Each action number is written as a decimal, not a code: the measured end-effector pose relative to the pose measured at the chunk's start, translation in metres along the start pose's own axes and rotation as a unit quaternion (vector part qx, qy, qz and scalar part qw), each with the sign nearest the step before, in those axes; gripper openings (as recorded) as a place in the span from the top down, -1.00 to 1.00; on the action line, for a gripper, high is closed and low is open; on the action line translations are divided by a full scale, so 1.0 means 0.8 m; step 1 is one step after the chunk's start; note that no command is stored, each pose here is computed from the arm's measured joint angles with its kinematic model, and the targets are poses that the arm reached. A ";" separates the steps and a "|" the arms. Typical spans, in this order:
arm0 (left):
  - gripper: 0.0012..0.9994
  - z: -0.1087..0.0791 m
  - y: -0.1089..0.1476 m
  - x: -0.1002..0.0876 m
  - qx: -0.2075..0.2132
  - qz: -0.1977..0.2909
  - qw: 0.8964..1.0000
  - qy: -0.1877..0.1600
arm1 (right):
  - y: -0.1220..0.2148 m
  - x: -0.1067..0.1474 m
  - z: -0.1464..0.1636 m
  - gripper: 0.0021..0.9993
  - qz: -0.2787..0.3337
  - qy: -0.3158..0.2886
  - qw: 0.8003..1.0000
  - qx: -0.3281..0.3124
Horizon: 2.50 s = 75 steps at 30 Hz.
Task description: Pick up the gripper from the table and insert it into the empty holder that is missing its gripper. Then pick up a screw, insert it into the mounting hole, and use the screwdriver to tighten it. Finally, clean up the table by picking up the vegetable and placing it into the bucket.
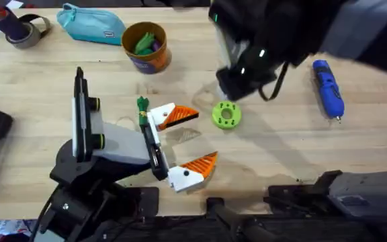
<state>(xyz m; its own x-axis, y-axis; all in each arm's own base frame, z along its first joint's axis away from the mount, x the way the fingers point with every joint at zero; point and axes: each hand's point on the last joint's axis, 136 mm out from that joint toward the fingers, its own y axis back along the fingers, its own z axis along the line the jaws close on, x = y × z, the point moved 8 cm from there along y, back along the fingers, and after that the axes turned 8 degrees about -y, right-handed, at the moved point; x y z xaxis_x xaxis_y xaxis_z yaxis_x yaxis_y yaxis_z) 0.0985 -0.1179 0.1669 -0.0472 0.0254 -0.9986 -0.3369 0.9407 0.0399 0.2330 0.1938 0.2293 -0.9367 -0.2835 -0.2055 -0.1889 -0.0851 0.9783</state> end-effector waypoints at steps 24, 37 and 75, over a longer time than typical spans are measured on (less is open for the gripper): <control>-0.98 0.000 0.000 0.000 -0.001 0.000 1.000 -0.001 | 0.129 -0.009 0.090 0.99 -0.082 0.082 0.981 -0.158; -0.98 0.000 0.000 0.000 -0.001 0.001 1.000 -0.003 | 0.102 0.008 0.135 0.99 -0.041 0.139 0.976 -0.161; -0.98 0.000 0.000 0.000 -0.002 0.001 1.000 -0.003 | 0.076 0.004 0.155 0.99 -0.014 0.187 0.966 -0.176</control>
<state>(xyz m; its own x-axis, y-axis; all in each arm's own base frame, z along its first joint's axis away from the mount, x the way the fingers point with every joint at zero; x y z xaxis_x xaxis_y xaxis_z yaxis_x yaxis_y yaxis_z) 0.0989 -0.1178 0.1665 -0.0419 0.0294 -0.9987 -0.3408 0.9392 0.0419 0.1818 0.3060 0.2912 -0.7479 -0.5967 -0.2909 -0.0386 -0.3983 0.9164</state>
